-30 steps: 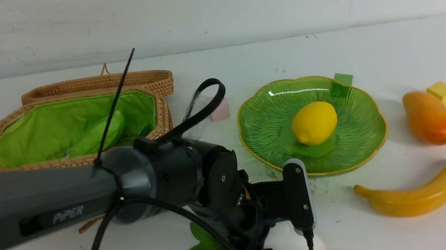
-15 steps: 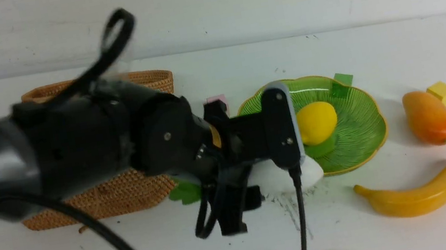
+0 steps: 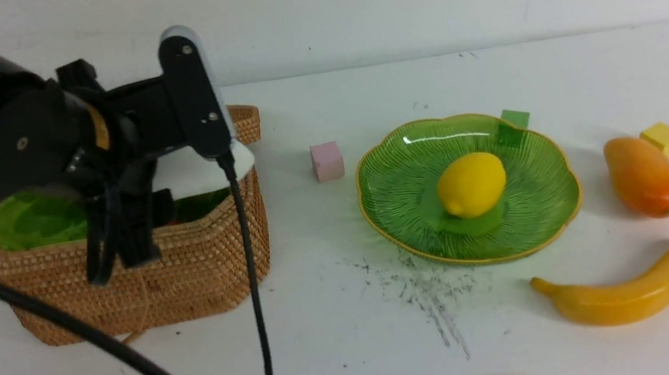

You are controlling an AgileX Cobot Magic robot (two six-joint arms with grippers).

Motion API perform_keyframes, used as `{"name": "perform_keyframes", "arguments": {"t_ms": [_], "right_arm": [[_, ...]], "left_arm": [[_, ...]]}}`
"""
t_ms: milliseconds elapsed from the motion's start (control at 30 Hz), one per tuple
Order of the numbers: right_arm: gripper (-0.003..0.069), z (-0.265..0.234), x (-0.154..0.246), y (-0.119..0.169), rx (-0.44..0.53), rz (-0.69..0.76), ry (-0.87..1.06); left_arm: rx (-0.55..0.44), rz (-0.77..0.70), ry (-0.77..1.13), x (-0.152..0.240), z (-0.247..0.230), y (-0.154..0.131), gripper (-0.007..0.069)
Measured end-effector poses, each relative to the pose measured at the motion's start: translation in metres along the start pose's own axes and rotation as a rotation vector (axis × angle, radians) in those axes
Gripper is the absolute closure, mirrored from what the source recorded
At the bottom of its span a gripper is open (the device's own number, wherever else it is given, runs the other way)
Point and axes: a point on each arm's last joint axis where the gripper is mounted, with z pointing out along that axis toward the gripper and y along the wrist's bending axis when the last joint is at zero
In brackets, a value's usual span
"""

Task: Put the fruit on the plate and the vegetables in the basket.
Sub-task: Take a daikon with your left arm and place it on the basket on the left, then use the right arm to grab a banana and put it into the right plate

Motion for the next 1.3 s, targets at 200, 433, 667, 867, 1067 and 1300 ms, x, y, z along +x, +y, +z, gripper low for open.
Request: {"name": "perform_keyframes", "arguments": {"t_ms": [200, 433, 667, 867, 1067, 1300], "right_arm": [[0.0426, 0.0, 0.0, 0.0, 0.0, -0.009, 0.0], [0.0422, 0.0, 0.0, 0.0, -0.001, -0.01, 0.0], [0.0423, 0.0, 0.001, 0.002, -0.02, 0.003, 0.012], [0.0424, 0.0, 0.002, 0.002, -0.026, 0.005, 0.023], [0.0424, 0.0, 0.002, 0.002, -0.019, -0.001, 0.025], [0.0423, 0.009, 0.012, 0.001, -0.034, 0.022, 0.165]], "left_arm": [[-0.012, -0.057, 0.077, 0.028, 0.026, 0.013, 0.0146], [-0.09, 0.015, 0.051, 0.036, 0.058, 0.022, 0.0144], [-0.065, -0.008, 0.073, 0.039, 0.074, 0.017, 0.011], [-0.119, -0.09, 0.03, 0.036, 0.058, 0.025, 0.0028], [-0.153, -0.155, 0.009, 0.034, 0.038, 0.031, -0.0001], [-0.016, -0.645, -0.043, 0.011, -0.022, 0.011, 0.0173]]}}
